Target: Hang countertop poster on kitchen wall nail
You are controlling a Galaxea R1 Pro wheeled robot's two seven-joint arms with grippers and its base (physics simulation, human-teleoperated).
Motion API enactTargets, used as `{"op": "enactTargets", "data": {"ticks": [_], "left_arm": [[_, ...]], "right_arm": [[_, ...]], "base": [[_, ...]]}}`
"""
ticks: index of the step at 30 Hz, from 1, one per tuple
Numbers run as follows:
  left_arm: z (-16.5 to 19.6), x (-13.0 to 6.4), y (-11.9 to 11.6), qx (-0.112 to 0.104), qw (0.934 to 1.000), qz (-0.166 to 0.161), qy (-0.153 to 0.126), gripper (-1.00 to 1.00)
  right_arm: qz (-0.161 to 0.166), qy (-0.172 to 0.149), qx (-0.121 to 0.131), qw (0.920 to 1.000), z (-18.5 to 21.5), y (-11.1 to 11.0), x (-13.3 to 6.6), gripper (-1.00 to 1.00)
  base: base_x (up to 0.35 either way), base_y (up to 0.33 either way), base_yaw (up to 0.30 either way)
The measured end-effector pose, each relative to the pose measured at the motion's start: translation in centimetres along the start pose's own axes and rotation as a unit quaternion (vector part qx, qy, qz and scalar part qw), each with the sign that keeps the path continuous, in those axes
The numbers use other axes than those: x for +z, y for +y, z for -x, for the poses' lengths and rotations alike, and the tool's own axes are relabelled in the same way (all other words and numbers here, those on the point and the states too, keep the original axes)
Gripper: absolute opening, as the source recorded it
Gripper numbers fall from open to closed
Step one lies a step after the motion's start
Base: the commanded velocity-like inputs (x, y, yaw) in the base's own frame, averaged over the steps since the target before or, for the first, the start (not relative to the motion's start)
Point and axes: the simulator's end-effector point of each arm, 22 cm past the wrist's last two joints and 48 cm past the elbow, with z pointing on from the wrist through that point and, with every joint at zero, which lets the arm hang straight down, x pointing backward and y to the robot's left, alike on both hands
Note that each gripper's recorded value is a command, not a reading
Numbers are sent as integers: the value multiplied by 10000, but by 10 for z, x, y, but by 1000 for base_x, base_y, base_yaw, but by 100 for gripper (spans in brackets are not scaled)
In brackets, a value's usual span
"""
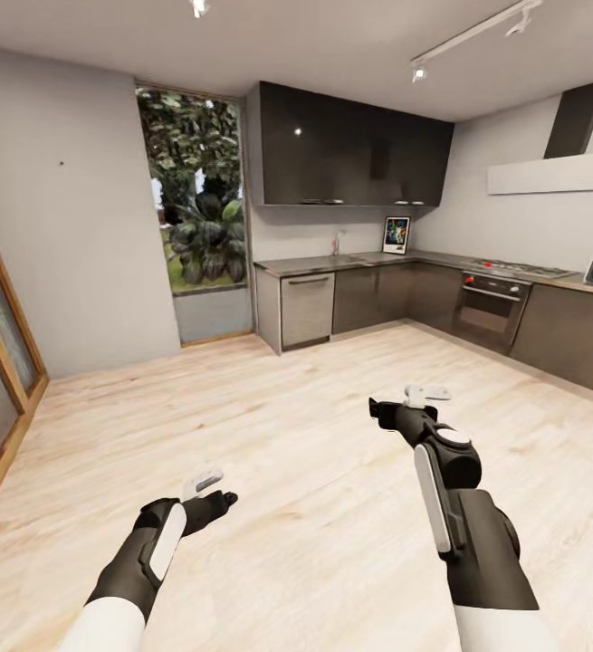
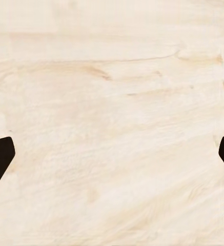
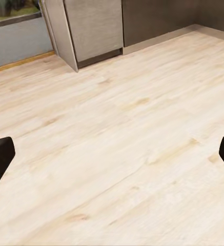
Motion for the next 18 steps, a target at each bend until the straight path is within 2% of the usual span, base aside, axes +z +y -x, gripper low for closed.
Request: {"op": "enactTargets", "data": {"ticks": [4, 8, 14, 18], "left_arm": [[23, -5, -10, 36, 9998, -71, -188, 100], [46, -12, -19, 70, 9991, -138, -390, 100], [59, -18, -23, 91, 9983, -171, -550, 100], [59, -18, -23, 91, 9983, -170, -551, 100]], "right_arm": [[76, -104, 73, 9999, 18, 10, -4, 100], [85, -274, 81, 9996, 38, 10, -8, 100], [99, -607, 100, 9981, 71, 11, -15, 100], [105, -662, 101, 9977, 78, 12, -16, 100]], "base": [[0, 0, 0], [0, 0, 0], [0, 0, 0], [0, 0, 0]]}}
